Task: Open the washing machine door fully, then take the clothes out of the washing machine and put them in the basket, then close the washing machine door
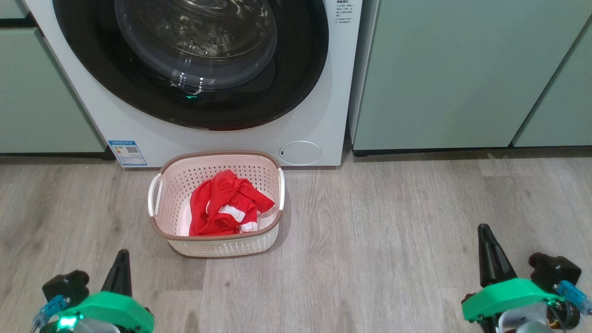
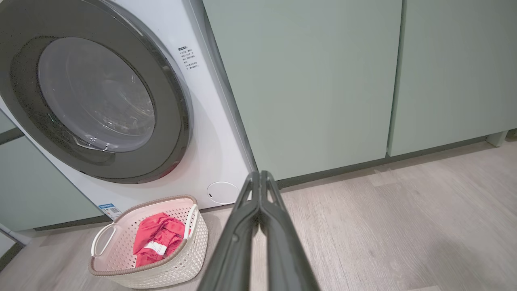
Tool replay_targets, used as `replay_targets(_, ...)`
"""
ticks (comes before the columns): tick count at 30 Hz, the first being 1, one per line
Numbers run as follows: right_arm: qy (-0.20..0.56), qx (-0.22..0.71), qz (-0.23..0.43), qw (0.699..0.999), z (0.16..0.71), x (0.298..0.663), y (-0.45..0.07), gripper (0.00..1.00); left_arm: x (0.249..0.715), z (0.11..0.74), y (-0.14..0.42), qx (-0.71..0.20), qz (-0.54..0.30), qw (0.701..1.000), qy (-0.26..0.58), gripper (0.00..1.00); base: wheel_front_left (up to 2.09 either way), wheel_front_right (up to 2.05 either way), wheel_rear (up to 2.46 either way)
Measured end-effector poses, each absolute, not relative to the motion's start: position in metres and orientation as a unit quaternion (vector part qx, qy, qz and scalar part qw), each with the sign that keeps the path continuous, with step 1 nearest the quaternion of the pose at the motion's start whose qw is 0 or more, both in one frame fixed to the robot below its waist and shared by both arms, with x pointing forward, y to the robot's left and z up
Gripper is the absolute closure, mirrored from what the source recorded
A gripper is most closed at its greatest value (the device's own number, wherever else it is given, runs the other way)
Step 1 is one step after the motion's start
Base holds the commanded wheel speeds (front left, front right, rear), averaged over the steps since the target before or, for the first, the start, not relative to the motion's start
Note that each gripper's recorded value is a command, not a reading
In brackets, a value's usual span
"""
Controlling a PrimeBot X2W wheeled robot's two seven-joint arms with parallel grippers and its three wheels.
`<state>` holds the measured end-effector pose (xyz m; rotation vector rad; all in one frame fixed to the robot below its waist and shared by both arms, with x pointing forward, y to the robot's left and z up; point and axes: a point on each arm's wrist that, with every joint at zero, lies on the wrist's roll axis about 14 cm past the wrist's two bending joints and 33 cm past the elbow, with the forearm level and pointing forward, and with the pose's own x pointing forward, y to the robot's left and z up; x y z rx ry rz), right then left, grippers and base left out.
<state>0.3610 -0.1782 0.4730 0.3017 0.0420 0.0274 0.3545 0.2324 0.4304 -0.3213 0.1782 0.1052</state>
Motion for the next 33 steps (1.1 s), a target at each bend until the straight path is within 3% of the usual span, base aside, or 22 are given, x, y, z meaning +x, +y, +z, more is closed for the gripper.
replay_targets(33, 0.036, 0.318, -0.028, 0.947, 0.470, 0.365, -0.193, 1.00, 0.360, 0.438, 0.225, -0.325, 0.075, 0.939, 0.079, 1.00, 0.00, 0.00, 0.00)
